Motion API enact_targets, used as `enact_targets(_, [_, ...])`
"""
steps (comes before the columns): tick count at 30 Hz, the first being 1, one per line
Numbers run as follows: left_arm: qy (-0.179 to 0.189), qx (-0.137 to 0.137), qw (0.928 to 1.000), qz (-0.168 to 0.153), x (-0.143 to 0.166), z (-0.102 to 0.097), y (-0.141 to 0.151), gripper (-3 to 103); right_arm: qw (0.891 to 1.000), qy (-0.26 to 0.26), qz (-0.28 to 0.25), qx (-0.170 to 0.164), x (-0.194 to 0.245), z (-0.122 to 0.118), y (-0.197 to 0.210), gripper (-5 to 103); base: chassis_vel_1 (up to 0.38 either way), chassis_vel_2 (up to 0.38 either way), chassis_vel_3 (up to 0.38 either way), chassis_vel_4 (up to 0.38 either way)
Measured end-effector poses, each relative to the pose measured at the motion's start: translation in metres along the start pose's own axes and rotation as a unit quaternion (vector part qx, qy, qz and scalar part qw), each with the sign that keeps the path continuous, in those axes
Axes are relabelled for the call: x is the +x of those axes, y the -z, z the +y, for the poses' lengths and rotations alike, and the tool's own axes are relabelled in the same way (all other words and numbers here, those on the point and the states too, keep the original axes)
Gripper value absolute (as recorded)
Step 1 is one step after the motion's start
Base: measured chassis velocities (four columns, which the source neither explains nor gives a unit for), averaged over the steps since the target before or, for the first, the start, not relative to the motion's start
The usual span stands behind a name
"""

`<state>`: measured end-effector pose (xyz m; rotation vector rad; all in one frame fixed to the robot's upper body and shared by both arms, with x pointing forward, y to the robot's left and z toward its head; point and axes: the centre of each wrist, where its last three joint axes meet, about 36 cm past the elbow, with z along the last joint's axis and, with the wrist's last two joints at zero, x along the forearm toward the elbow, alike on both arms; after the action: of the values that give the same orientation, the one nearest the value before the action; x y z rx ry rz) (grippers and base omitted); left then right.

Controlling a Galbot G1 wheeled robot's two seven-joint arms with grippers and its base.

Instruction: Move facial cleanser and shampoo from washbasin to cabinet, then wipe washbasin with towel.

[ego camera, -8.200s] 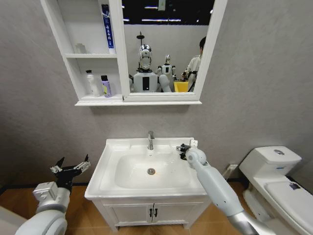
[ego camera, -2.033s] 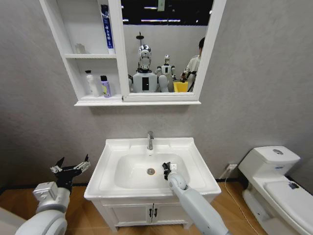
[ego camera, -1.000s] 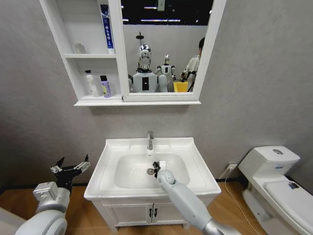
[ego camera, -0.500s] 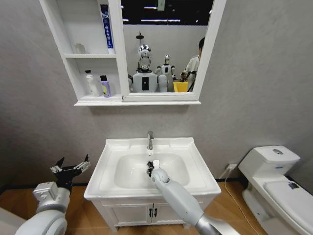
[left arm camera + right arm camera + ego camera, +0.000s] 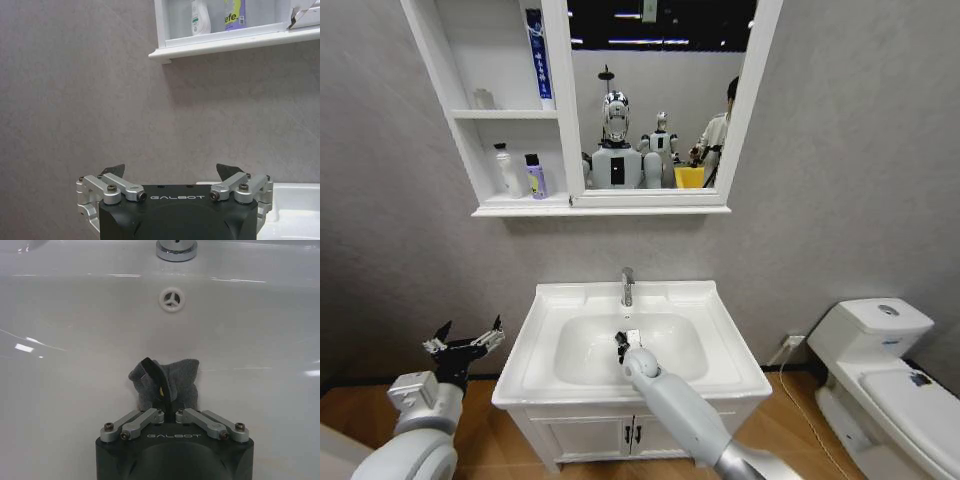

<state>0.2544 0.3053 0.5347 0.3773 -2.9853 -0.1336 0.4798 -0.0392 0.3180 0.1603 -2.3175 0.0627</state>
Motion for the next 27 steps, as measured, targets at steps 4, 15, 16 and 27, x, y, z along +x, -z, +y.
enact_targets(4, [0.000,0.000,1.0000,0.000,0.000,0.000,0.000,100,1.000,-0.006,0.000,-0.004,0.004,-0.009,-0.004,5,0.000,0.000,0.000,0.000])
enact_targets(15, [0.000,0.000,1.0000,0.000,0.000,0.000,0.000,100,1.000,-0.025,0.008,-0.016,0.010,-0.038,-0.020,5,0.000,0.000,0.000,0.000])
enact_targets(16, [0.000,0.000,1.0000,0.000,0.000,0.000,0.000,100,1.000,-0.025,0.008,-0.016,0.010,-0.038,-0.020,5,0.000,0.000,0.000,0.000])
enact_targets(27, [0.000,0.000,1.0000,0.000,0.000,0.000,0.000,100,0.999,-0.049,-0.003,-0.012,0.016,-0.064,-0.027,5,0.000,0.000,0.000,0.000])
